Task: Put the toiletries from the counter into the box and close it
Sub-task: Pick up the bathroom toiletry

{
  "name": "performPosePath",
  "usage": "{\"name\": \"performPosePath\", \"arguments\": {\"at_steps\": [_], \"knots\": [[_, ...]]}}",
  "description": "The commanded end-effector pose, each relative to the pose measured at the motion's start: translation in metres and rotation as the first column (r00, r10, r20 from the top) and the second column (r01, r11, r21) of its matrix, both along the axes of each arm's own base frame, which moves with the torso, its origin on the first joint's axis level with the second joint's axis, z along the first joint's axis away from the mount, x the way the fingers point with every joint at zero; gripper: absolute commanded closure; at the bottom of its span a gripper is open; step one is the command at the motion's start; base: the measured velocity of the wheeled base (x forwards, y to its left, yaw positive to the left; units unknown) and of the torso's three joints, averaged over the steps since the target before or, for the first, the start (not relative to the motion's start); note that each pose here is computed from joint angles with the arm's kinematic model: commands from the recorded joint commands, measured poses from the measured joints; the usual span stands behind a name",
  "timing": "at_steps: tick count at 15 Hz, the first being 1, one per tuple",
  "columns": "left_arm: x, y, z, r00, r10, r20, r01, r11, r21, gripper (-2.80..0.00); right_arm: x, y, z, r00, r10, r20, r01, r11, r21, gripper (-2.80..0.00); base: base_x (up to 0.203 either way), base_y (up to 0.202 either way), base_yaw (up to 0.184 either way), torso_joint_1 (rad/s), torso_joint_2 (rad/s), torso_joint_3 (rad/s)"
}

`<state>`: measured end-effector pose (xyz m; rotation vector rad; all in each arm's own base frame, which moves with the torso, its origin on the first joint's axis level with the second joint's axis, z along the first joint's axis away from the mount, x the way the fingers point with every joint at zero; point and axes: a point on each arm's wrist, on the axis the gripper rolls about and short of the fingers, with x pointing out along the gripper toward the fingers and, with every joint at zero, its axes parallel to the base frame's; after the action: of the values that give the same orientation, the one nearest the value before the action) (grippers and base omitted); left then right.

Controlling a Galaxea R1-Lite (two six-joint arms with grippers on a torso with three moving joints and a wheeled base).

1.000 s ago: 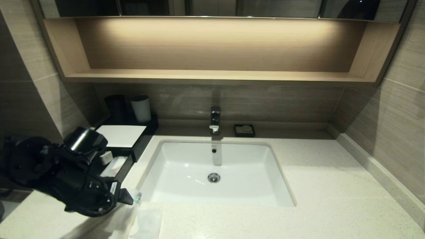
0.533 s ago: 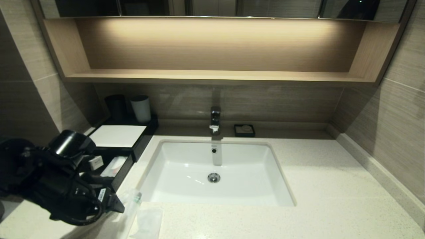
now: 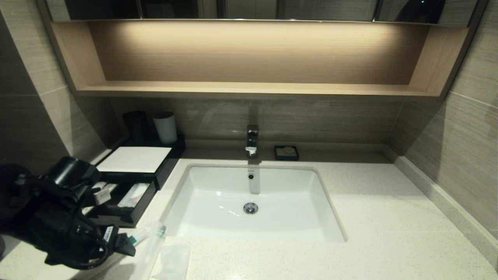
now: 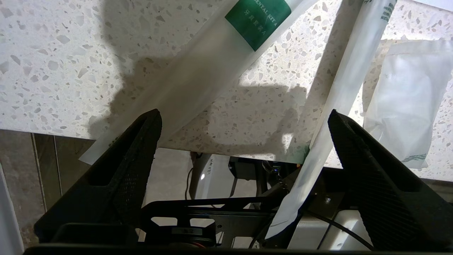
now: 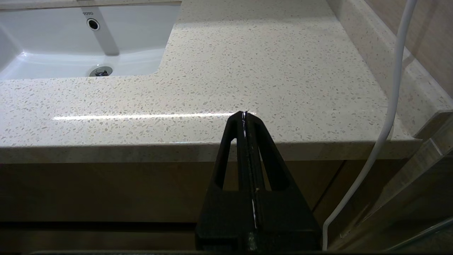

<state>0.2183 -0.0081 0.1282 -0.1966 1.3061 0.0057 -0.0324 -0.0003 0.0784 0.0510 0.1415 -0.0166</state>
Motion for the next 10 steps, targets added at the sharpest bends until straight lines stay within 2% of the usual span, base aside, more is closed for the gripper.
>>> {"name": "performPosePath", "arguments": {"at_steps": [1,7,10], "knots": [[0.002,-0.001,-0.004,1.000,-0.002,-0.018,0.001,1.000,-0.008,-2.80,0.000,0.000,0.000,1.000,-0.001,-0.004,0.001,1.000,0.000,0.00,0.000,0.000,0.000,0.000,0.00,0.000],[0.005,-0.023,-0.006,0.992,-0.125,-0.029,0.120,0.985,-0.127,-2.80,0.000,0.000,0.000,1.000,-0.001,-0.002,0.001,1.000,0.000,0.00,0.000,0.000,0.000,0.000,0.00,0.000],[0.012,-0.027,-0.014,0.989,-0.142,-0.036,0.136,0.982,-0.130,-2.80,0.000,0.000,0.000,1.000,-0.001,-0.004,0.001,1.000,0.000,0.00,0.000,0.000,0.000,0.000,0.00,0.000]]}}
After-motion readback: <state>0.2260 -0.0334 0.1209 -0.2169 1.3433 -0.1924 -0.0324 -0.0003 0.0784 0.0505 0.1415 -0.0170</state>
